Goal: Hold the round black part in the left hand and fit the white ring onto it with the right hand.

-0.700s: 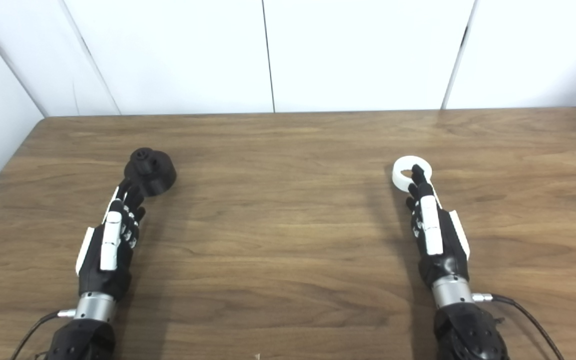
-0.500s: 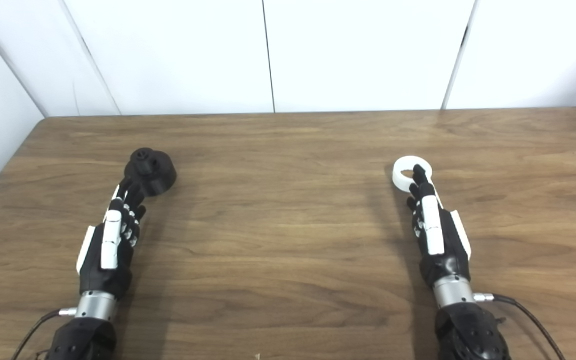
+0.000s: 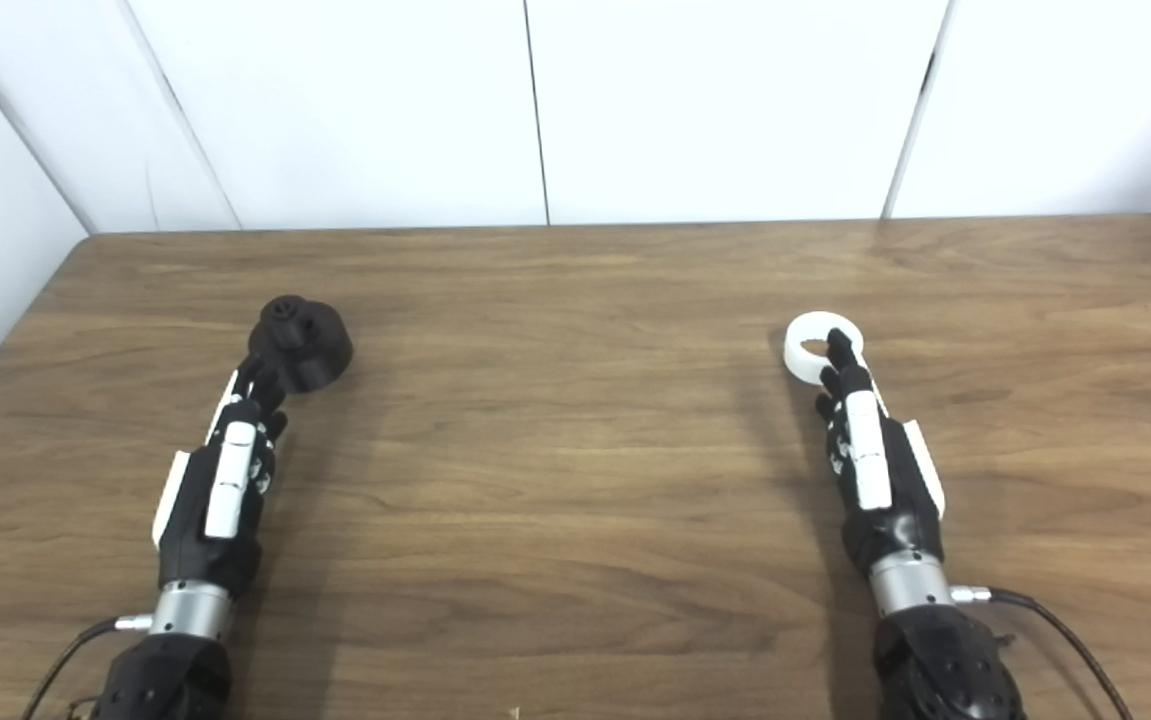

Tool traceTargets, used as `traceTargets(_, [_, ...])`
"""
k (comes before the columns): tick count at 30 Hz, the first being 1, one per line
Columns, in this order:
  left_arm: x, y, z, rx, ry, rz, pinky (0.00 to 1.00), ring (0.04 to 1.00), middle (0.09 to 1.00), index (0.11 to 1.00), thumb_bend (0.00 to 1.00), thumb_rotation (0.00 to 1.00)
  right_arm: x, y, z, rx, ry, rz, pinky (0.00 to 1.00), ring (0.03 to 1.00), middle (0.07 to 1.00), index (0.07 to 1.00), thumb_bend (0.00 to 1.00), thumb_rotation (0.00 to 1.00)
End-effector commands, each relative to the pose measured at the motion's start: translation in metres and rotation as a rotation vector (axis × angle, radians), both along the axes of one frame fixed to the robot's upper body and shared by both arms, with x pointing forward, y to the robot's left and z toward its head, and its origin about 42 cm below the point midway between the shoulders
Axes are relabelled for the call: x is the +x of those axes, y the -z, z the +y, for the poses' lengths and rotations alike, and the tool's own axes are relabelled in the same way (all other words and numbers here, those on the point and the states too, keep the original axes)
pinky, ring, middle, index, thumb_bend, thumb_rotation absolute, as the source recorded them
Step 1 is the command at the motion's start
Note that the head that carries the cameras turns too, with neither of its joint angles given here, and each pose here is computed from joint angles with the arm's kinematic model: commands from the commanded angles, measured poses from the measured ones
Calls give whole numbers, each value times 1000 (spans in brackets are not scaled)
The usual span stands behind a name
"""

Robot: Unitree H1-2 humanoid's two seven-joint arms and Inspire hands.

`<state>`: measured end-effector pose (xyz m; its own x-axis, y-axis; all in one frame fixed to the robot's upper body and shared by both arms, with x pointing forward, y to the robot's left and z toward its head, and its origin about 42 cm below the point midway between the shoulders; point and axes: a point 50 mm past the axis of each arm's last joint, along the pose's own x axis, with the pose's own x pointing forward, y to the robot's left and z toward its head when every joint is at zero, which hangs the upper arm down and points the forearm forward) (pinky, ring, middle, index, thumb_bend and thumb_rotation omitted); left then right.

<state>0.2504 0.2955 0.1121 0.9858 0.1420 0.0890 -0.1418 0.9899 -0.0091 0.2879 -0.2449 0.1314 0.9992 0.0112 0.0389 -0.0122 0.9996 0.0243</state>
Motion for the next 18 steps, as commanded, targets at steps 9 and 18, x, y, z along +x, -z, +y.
traceTargets(9, [28, -41, 53, 245, -98, -24, 1000, 1000, 1000, 948, 711, 375, 10, -18, 3, 10, -32, -97, 1000, 1000, 1000, 974, 484, 1000])
traceTargets(18, [58, -77, 89, 433, -128, -1, 927, 986, 989, 945, 898, 339, 11, -17, 6, 14, -33, -97, 1000, 1000, 1000, 972, 488, 1000])
